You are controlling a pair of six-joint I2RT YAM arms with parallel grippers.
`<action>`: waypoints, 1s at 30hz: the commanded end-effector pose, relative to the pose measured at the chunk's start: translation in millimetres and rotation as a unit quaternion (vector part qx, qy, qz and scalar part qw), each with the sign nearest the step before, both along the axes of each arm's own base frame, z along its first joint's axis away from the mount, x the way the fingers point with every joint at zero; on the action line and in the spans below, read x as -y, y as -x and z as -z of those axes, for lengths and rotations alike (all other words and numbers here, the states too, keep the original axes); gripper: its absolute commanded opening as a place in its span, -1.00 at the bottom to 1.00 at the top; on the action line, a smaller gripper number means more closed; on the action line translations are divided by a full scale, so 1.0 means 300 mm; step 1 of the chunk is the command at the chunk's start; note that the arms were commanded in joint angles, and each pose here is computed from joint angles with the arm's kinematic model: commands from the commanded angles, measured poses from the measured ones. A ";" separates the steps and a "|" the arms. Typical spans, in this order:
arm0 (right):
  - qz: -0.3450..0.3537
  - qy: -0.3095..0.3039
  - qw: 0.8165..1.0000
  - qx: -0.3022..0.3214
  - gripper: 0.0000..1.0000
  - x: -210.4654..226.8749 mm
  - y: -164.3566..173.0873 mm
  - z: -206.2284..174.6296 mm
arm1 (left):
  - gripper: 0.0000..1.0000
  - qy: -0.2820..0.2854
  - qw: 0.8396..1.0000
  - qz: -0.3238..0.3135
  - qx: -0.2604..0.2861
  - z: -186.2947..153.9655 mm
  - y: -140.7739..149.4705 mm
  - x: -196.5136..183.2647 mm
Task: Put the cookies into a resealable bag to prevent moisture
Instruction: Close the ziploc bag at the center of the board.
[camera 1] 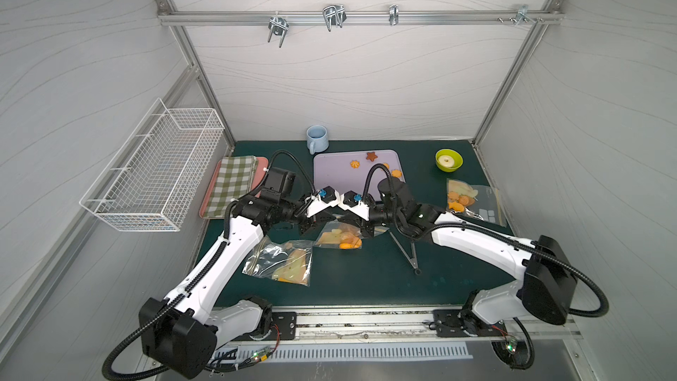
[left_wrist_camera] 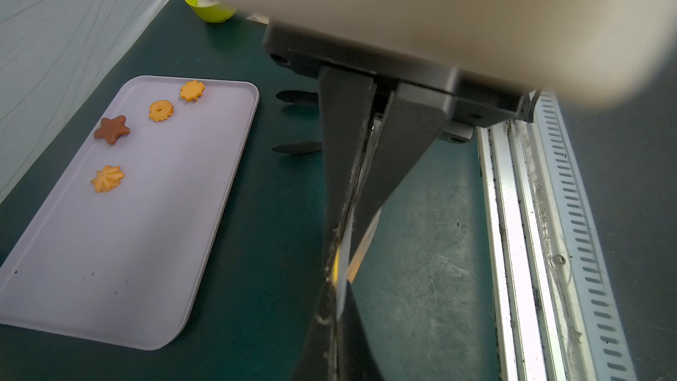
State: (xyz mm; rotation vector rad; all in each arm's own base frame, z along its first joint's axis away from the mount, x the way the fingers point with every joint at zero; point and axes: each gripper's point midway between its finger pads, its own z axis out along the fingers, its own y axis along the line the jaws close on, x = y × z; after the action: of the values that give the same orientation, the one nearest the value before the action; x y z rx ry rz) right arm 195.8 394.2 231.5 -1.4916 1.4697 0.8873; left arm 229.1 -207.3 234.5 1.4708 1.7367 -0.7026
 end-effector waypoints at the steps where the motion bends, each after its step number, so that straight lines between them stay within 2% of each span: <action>1: -0.024 -0.033 0.999 0.017 -0.58 -0.031 0.020 -0.066 | -1.00 0.016 0.999 0.014 0.028 -0.043 -0.002 0.013; 2: -0.023 -0.036 0.999 0.015 -0.60 -0.032 0.021 -0.067 | -1.00 0.016 0.999 0.015 0.029 -0.044 -0.002 0.014; 4: -0.021 -0.037 0.999 0.013 -1.00 -0.032 0.021 -0.070 | -1.00 0.016 0.999 0.015 0.029 -0.044 -0.001 0.014; 7: -0.022 -0.034 0.999 0.009 -1.00 -0.032 0.022 -0.066 | -1.00 0.016 0.999 0.015 0.029 -0.044 -0.001 0.013; 8: -0.020 -0.035 0.999 0.010 -0.71 -0.030 0.022 -0.064 | -1.00 0.016 0.999 0.015 0.029 -0.044 -0.001 0.013; 10: -0.015 -0.033 0.999 0.014 -0.64 -0.021 0.020 -0.058 | -1.00 0.014 0.999 0.015 0.029 -0.041 0.000 0.012; 12: -0.010 -0.023 1.000 0.015 -1.00 -0.006 0.023 -0.039 | -1.00 0.015 0.999 0.014 0.030 -0.043 0.000 0.011; 15: -0.005 -0.003 1.000 0.016 -1.00 0.017 0.024 -0.007 | -1.00 0.015 0.999 0.015 0.028 -0.042 0.000 0.012; 16: -0.002 0.000 1.000 0.019 -0.68 0.025 0.024 0.000 | -1.00 0.015 0.999 0.015 0.029 -0.042 0.000 0.012; 17: 0.001 0.000 1.000 0.023 -0.54 0.033 0.024 0.007 | -1.00 0.015 0.999 0.015 0.030 -0.045 0.000 0.012; 18: 0.009 0.003 1.000 0.024 -0.71 0.041 0.020 0.014 | -1.00 0.015 0.999 0.015 0.030 -0.043 0.001 0.012; 19: 0.014 0.007 1.000 0.024 -1.00 0.048 0.018 0.020 | -1.00 0.015 0.999 0.014 0.029 -0.043 0.000 0.012; 21: 0.018 0.014 1.000 0.021 -1.00 0.062 0.015 0.032 | -1.00 0.015 0.999 0.015 0.028 -0.042 0.000 0.012; 22: 0.019 0.015 0.999 0.021 -0.69 0.068 0.015 0.034 | -1.00 0.015 0.999 0.014 0.029 -0.042 0.000 0.012; 23: 0.022 0.015 0.999 0.024 -0.50 0.074 0.013 0.036 | -1.00 0.015 0.999 0.015 0.029 -0.043 0.000 0.012; 24: 0.027 0.014 0.999 0.024 -0.67 0.081 0.010 0.037 | -1.00 0.015 0.999 0.014 0.029 -0.042 0.000 0.012; 25: 0.029 0.013 0.999 0.023 -0.99 0.087 0.010 0.035 | -1.00 0.015 0.999 0.015 0.029 -0.043 0.000 0.012; 26: 0.031 0.012 0.999 0.021 -1.00 0.094 0.009 0.033 | -1.00 0.015 0.999 0.015 0.029 -0.043 0.000 0.012; 27: 0.031 0.011 0.999 0.020 -0.83 0.099 0.010 0.032 | -1.00 0.015 0.999 0.015 0.029 -0.042 0.000 0.012; 28: 0.031 0.011 0.999 0.021 -0.45 0.104 0.010 0.033 | -1.00 0.015 0.999 0.014 0.029 -0.042 0.000 0.012; 29: 0.034 0.012 0.999 0.022 -0.28 0.109 0.010 0.036 | -1.00 0.015 0.999 0.015 0.029 -0.043 0.000 0.012; 30: 0.037 0.011 0.999 0.021 -0.55 0.114 0.010 0.035 | -1.00 0.015 0.999 0.015 0.029 -0.042 0.000 0.012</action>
State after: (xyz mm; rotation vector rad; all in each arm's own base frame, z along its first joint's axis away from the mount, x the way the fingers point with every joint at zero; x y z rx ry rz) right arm 194.0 368.3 219.3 -1.4580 1.4953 0.8088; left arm 227.4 -209.6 234.9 1.4765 1.7249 -0.7137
